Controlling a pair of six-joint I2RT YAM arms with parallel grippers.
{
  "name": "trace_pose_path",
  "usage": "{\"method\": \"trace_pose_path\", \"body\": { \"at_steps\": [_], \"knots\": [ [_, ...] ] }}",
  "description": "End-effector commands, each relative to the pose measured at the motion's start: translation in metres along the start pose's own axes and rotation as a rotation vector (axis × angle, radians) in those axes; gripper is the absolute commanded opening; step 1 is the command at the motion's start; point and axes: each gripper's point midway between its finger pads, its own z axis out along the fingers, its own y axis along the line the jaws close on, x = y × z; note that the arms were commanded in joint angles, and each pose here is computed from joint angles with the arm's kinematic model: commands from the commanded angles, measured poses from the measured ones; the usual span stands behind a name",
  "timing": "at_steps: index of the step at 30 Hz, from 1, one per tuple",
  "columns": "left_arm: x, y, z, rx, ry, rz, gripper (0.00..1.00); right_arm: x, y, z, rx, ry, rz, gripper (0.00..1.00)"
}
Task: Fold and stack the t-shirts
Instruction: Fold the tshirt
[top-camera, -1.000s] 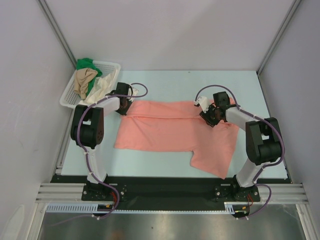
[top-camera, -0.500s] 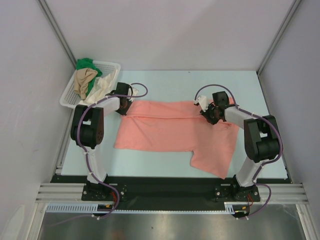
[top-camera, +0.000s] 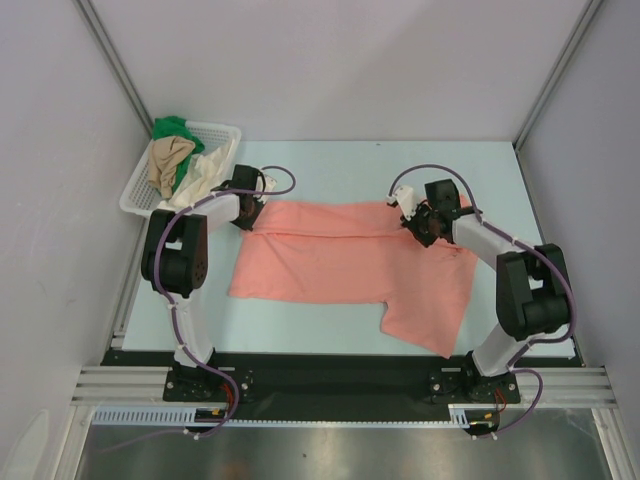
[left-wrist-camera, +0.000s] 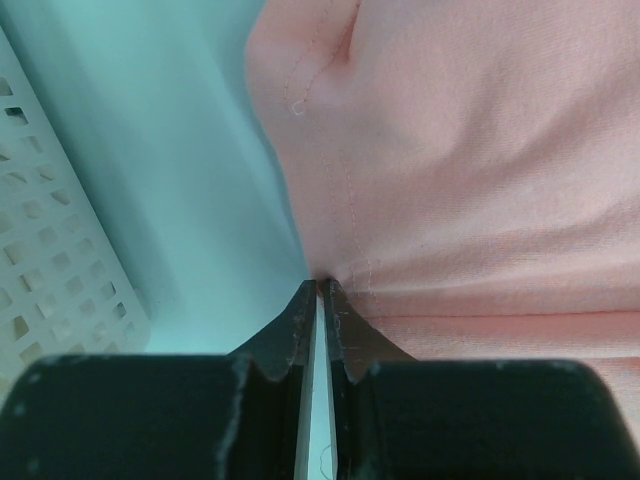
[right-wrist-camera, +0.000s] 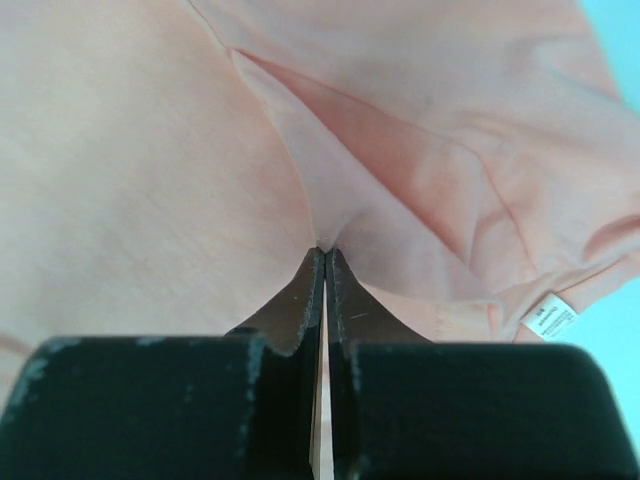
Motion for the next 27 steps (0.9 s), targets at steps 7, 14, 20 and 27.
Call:
{"method": "trace_pose_path", "body": {
  "at_steps": [7, 14, 20, 27],
  "knots": [
    [0.021, -0.004, 0.001, 0.018, 0.073, -0.005, 0.11, -0.008, 0.04, -0.033, -0.07, -0.032, -0.02, 0.0],
    [0.02, -0.005, 0.002, 0.02, 0.071, -0.008, 0.11, 0.006, 0.061, -0.04, -0.146, -0.004, -0.036, 0.0],
    [0.017, -0.003, 0.002, 0.018, 0.068, -0.009, 0.11, -0.002, 0.067, -0.042, -0.183, -0.035, -0.034, 0.04],
    [0.012, 0.002, 0.0, 0.003, 0.063, -0.011, 0.11, -0.035, 0.053, -0.043, -0.162, -0.108, -0.007, 0.25]
  ]
}}
